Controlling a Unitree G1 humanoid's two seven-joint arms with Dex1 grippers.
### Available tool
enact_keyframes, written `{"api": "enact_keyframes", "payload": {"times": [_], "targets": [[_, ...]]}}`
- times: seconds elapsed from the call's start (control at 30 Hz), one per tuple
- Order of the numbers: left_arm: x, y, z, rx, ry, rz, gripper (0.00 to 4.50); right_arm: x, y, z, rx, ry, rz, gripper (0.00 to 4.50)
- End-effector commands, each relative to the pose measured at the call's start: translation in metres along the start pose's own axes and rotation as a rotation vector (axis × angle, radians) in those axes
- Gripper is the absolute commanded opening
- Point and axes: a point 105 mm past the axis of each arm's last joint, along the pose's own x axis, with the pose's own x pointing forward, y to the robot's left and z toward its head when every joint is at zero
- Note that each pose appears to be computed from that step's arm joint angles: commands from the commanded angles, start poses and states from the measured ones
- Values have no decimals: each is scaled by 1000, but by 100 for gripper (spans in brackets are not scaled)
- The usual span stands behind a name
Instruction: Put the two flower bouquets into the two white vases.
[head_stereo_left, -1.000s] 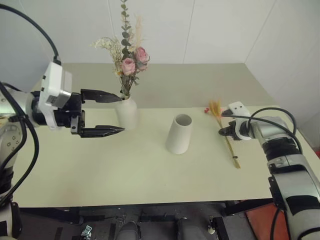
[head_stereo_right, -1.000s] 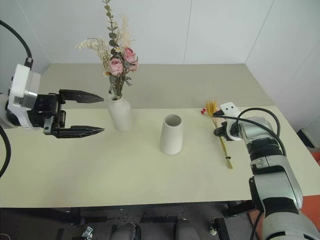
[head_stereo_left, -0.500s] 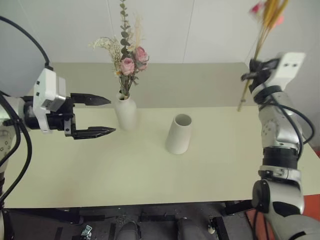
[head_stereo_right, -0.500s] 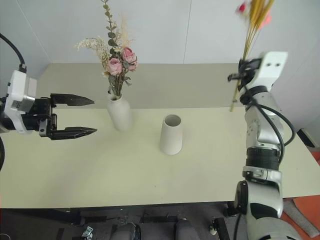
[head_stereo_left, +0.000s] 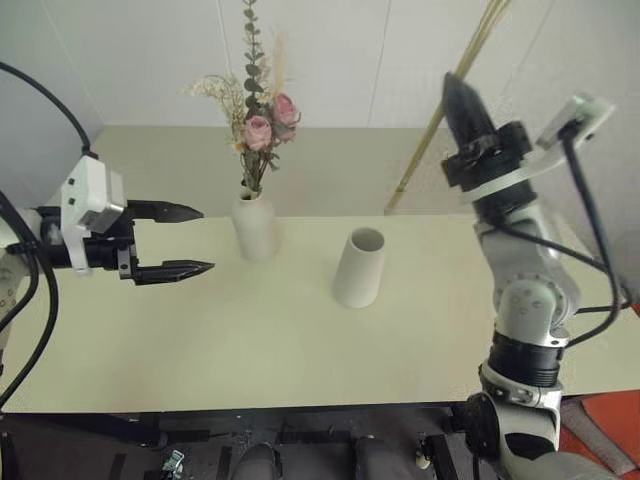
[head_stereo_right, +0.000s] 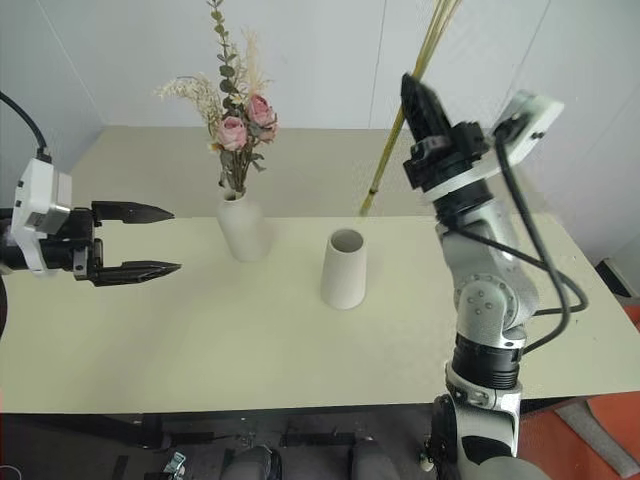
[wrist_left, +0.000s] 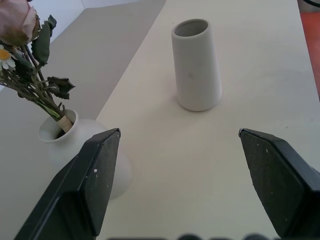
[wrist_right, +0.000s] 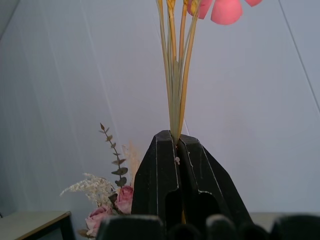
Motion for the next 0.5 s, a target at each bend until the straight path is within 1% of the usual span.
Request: {"api": "enact_keyframes", "payload": {"times": [0.03, 0.23, 0.4, 0.5], "targets": [[-9, 2, 12, 60, -6, 37, 413, -1, 0, 3, -23, -27, -13, 11], [-10, 1, 11, 66, 11, 45, 413, -6, -9, -13, -30, -27, -58, 11], [-11, 2, 11, 69, 14, 56, 413, -8, 2, -25, -30, -7, -21, 11], [-12, 2, 11, 72, 17, 62, 413, -7, 10, -26, -36, -16, 4, 11]]}}
